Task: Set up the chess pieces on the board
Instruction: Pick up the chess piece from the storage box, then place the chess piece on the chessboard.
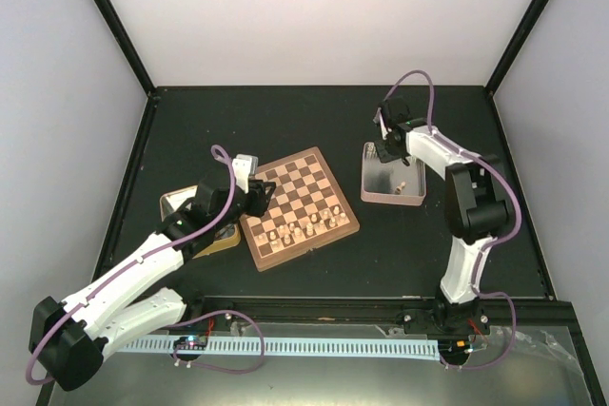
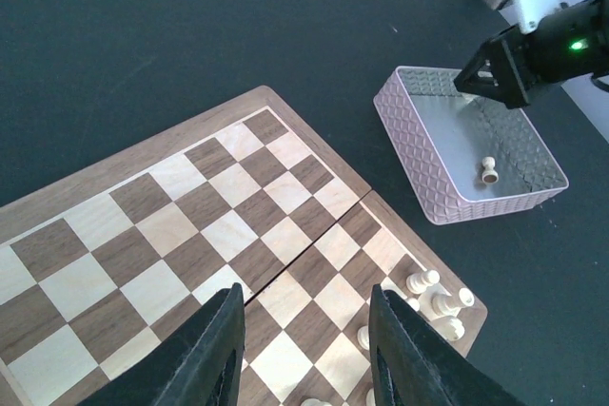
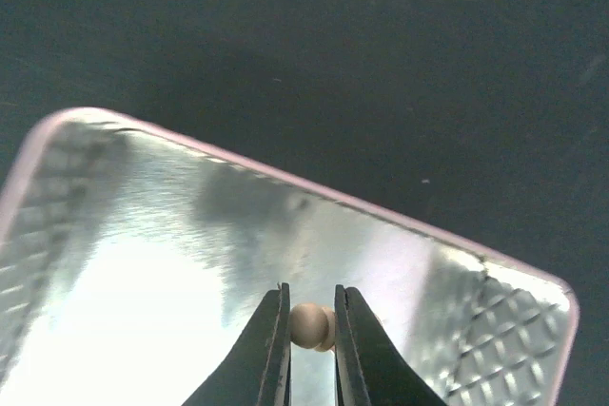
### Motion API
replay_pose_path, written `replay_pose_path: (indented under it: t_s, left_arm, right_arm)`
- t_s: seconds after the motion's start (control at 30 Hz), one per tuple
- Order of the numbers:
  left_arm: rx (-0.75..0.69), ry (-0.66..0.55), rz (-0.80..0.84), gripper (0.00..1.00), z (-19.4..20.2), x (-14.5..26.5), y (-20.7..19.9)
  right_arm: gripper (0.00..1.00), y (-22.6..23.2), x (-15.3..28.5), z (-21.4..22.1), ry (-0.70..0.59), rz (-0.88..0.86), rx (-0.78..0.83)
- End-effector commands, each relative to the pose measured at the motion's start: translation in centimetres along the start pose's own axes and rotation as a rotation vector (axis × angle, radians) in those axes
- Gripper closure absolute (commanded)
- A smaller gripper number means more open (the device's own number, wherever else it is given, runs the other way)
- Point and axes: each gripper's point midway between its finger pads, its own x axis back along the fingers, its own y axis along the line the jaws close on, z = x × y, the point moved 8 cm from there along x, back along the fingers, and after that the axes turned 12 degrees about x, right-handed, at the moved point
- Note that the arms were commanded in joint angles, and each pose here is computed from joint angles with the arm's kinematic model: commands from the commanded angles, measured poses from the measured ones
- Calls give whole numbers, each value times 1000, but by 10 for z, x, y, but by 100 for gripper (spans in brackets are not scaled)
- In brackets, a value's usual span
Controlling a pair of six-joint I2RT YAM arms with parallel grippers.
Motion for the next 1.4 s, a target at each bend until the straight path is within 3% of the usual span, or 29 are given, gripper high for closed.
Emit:
replay_pose_path:
  t_s: [0.0, 0.23, 0.5, 0.9, 1.37]
  left_arm:
    - [7, -26, 38, 62, -6, 3, -4]
    - [26, -12, 47, 62, -5, 1, -5]
    - [78, 24, 31, 62, -1, -10, -2]
    - [142, 107, -2, 62, 10, -28, 5]
    - [151, 187, -2, 62, 13, -45, 3]
  right_arm:
    - [98, 14, 27, -4, -165, -201, -172]
    - [98, 24, 60, -1, -339, -369, -307]
    - [97, 57, 87, -5, -464, -694, -296]
    - [96, 132, 67, -14, -348, -959, -130]
    - [91, 156, 49, -6, -195, -985, -15]
